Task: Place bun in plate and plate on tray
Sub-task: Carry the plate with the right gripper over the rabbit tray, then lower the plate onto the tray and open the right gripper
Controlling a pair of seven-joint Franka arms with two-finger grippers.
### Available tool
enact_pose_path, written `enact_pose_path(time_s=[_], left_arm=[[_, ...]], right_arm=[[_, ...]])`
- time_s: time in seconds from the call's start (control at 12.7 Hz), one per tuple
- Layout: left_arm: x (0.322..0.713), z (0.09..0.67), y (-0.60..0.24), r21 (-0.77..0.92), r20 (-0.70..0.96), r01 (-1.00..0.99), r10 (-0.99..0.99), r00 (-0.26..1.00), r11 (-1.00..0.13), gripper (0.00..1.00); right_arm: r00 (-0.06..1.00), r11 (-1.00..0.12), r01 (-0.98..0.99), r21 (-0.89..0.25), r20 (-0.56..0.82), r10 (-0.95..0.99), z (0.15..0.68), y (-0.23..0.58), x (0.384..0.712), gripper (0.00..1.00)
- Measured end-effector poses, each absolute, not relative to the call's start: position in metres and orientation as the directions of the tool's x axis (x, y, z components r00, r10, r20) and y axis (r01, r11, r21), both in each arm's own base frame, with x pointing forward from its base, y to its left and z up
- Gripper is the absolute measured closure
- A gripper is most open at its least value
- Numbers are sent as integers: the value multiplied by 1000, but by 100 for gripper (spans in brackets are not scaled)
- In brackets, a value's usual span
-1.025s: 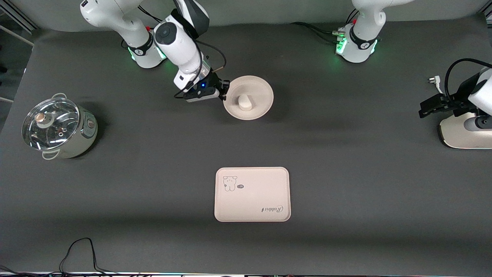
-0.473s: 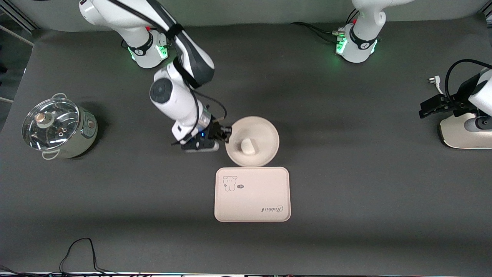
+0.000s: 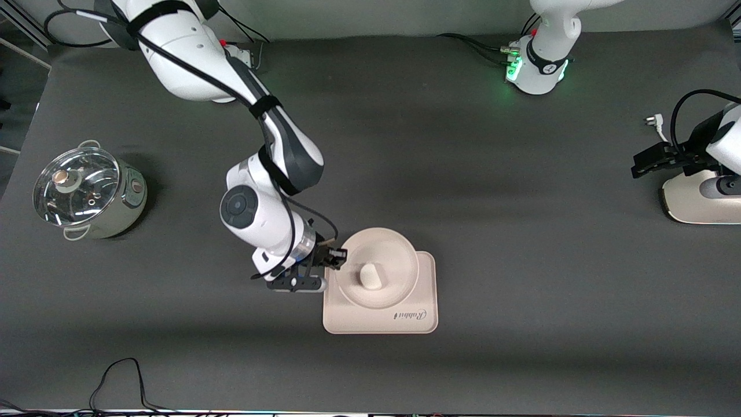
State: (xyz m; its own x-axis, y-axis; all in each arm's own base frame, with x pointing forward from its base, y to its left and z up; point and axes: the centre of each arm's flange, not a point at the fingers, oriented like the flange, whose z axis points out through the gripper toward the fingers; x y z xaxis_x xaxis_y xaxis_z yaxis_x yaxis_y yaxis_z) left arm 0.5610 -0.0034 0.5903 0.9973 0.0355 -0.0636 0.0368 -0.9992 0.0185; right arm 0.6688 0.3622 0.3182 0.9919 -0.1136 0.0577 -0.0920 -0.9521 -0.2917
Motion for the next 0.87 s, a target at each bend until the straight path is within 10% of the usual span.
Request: enact_pose_path(time_s=[0.87], left_arm=[[562,588,-3,20,-68,38,36,997,-999,0]], right_arm=[[983,-948,-128,-290,87,-159,191,363,682,96]])
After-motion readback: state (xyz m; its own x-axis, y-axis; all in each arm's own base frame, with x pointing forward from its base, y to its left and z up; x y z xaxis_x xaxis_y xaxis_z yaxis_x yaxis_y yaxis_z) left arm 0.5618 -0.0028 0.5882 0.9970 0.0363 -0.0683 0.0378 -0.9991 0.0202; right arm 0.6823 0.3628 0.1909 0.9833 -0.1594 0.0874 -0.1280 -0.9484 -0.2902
